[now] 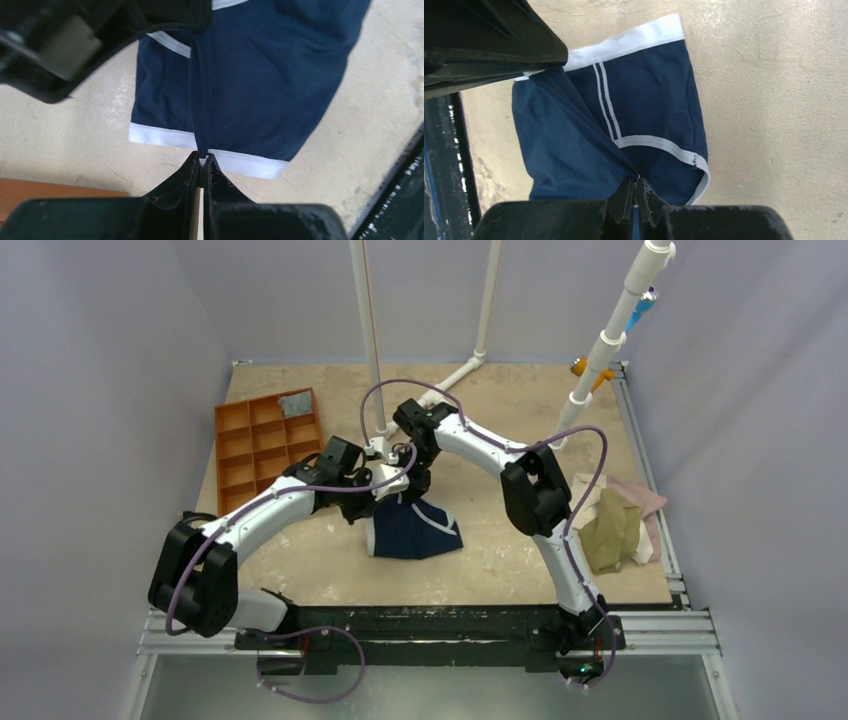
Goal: Roll the underwear
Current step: Fold the underwear at the center of the board.
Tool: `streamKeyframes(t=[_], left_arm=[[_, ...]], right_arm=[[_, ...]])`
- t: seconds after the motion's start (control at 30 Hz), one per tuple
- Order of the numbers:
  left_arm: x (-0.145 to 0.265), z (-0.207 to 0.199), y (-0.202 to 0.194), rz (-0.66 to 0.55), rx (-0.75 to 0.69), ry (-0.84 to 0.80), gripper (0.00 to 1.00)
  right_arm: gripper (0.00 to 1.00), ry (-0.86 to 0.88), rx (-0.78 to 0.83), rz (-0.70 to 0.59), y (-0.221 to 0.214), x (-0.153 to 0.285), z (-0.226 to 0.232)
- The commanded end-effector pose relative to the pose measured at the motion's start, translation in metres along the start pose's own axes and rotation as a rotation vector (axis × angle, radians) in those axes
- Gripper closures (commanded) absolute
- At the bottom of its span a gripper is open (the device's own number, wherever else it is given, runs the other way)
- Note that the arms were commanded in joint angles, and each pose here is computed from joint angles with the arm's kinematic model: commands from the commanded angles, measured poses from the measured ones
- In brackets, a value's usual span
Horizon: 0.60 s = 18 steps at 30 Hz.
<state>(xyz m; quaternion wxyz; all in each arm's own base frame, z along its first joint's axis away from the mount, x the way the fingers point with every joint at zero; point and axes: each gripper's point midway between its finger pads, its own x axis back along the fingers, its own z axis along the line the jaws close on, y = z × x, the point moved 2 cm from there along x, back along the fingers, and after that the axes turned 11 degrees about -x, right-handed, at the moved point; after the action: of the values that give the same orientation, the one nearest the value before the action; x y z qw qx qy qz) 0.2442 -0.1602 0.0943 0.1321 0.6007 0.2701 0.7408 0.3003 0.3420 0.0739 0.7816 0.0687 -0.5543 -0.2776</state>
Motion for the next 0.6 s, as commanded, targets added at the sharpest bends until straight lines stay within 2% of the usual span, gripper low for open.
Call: streamKeyframes(t=[0.0,0.3,0.57], left_arm=[[-0.002,0.032,0.006,0.015,0.023,0.108,1.00],[-0.015,0.048,-0.004,0.079,0.100,0.158,1.00],[-0.011,0.053,-0.006,0.062,0.148,0.229,1.00]], right_arm=[[1.00,-0.059,0.049,-0.006,0.012,0.009,-0.011],[1.00,-0.077,0.066,-0.029,0.017,0.004,-0.020],[1.00,-0.128,0.039,-0.117,0.034,0.016,-0.021]])
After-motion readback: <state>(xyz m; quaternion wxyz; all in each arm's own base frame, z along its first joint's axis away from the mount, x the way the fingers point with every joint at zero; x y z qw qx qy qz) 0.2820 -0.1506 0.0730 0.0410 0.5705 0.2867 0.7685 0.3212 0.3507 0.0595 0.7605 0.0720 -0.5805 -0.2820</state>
